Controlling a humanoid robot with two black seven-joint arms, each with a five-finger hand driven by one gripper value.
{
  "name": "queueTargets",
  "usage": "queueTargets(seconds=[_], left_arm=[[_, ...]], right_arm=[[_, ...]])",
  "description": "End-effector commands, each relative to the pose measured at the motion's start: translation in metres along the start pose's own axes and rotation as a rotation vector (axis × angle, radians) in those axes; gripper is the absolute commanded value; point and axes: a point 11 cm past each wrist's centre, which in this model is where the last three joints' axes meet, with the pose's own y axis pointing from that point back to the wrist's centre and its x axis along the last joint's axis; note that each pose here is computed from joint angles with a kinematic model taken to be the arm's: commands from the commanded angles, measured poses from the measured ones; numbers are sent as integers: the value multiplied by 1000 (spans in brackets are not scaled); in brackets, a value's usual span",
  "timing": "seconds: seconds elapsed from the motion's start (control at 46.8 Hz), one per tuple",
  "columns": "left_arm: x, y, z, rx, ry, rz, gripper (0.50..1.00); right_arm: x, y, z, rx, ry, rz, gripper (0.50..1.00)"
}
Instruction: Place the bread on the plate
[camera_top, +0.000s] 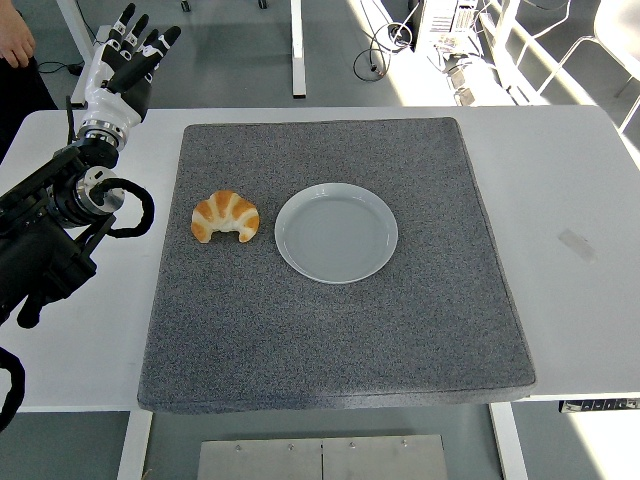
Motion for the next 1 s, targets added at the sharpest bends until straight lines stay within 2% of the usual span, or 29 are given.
queueTargets(seconds=[0.0, 0.598, 0.791, 0.983], left_arm=[[-1, -1, 1, -1, -4, -4, 989], [2, 0, 10, -6, -35, -54, 984], [-3, -6, 44, -17, -173, -152, 983], [-8, -6, 67, 16, -334, -233, 981]], right_arm=[[0, 0, -1, 1, 0, 0, 1000], [0, 0, 0, -1, 0, 0, 1000], [0, 0, 0, 1, 0, 0, 1000], [0, 0, 0, -1, 0, 0, 1000]])
